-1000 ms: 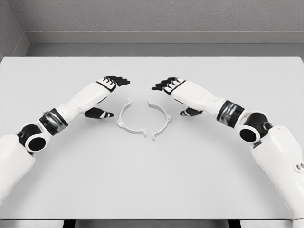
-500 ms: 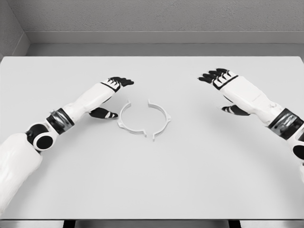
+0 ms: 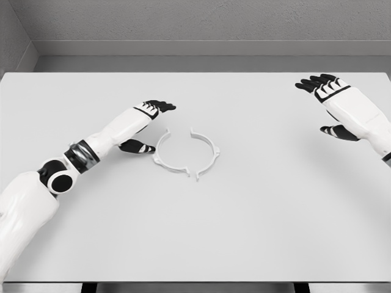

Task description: Assemble PVC drainage pipe clamps

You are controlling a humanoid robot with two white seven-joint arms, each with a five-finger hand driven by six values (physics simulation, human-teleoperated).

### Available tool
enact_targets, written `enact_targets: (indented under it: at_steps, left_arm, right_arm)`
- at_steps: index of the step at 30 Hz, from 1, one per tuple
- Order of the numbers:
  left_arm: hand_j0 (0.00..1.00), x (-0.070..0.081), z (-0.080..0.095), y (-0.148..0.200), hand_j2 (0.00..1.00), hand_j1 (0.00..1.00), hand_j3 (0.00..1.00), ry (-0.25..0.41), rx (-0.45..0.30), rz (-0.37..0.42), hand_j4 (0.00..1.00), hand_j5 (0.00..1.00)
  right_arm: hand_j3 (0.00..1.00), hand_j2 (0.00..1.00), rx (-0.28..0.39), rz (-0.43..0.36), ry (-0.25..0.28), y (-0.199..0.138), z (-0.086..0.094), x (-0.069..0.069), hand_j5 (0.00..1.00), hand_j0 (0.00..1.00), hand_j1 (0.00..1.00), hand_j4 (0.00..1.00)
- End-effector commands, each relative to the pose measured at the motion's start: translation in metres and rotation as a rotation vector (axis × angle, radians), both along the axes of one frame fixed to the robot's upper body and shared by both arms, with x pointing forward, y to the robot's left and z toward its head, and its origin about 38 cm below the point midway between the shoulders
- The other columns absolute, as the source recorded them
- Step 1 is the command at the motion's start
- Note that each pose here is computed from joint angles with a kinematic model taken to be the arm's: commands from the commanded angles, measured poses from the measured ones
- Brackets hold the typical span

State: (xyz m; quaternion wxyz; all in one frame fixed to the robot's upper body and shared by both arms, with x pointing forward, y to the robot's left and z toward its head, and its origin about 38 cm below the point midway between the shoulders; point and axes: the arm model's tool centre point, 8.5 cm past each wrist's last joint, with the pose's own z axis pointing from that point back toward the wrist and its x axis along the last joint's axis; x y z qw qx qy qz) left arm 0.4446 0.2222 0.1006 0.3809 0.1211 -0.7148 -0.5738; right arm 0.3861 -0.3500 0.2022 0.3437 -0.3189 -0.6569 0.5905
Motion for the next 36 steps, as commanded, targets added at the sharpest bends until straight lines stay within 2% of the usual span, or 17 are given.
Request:
enact_targets:
  at_steps: [1,36]
  left_arm:
    - [1.0,0.0,0.0,-0.003,1.0,1.0,1.0,0.0,-0.01,-0.003,1.0,1.0]
    - [1.0,-0.005,-0.001,-0.02,1.0,1.0,1.0,-0.013,-0.012,-0.033,1.0,1.0]
  right_arm:
    - [1.0,1.0,0.007,-0.001,-0.002,-0.001,0.001,0.0,1.0,1.0,1.0,1.0]
    - [1.0,1.0,0.006,0.002,0.0,0.0,0.0,0.0,1.0,1.0,1.0,1.0]
